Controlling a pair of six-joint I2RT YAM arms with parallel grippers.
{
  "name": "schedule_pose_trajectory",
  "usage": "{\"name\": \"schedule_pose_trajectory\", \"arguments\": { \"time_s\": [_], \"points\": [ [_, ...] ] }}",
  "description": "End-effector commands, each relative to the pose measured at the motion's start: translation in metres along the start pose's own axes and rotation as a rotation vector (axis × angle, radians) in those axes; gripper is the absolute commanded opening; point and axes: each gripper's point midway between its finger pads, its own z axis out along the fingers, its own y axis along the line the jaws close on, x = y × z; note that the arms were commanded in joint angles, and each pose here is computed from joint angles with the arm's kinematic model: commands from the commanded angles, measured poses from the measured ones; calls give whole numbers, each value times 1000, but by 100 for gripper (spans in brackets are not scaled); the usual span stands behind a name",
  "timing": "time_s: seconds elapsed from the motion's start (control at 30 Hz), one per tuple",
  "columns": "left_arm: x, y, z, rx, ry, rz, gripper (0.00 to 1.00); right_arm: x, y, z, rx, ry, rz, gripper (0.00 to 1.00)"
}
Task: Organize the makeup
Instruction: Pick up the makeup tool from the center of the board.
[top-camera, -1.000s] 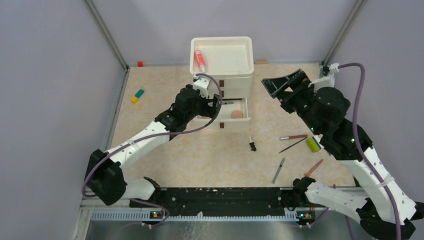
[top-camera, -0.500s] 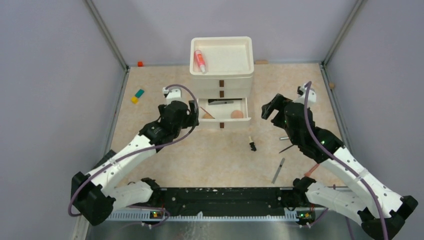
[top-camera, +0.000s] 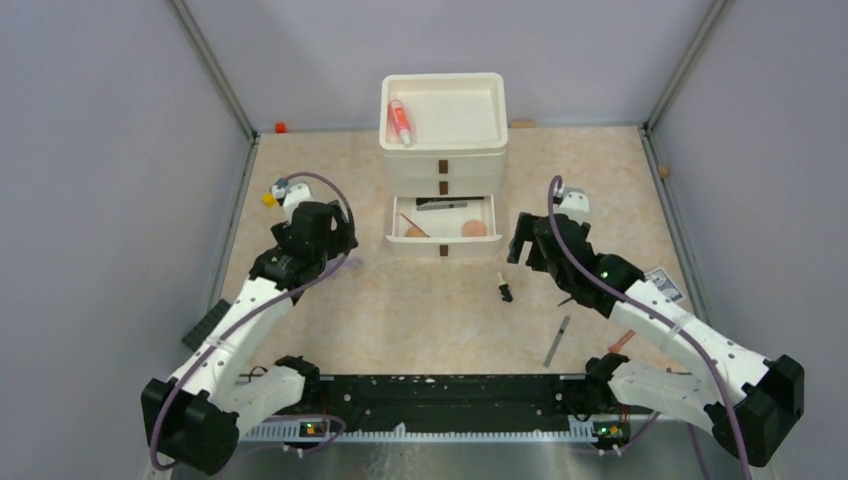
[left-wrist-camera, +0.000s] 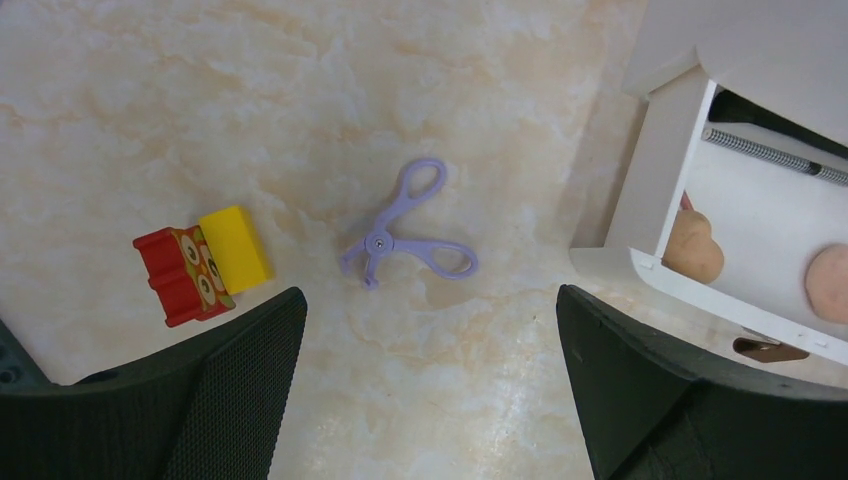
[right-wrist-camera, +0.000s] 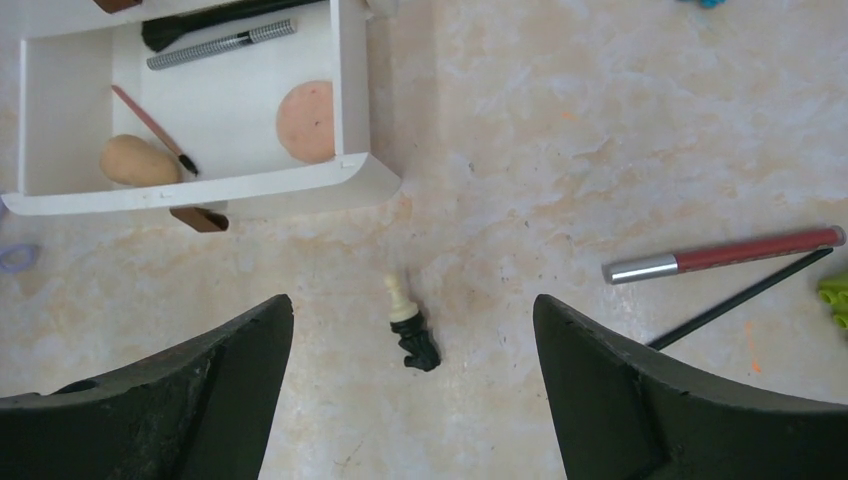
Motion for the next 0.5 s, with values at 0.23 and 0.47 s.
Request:
{"name": "schedule_pose_trajectory", "arguments": {
  "time_s": [0.23, 0.47],
  "points": [
    [16, 1, 48, -13, 54, 74, 94, 10, 22, 4, -91, 112, -114, 89],
    [29, 19, 96, -97, 117, 116, 94, 14, 30, 3, -132, 139, -118, 89]
  ]
}}
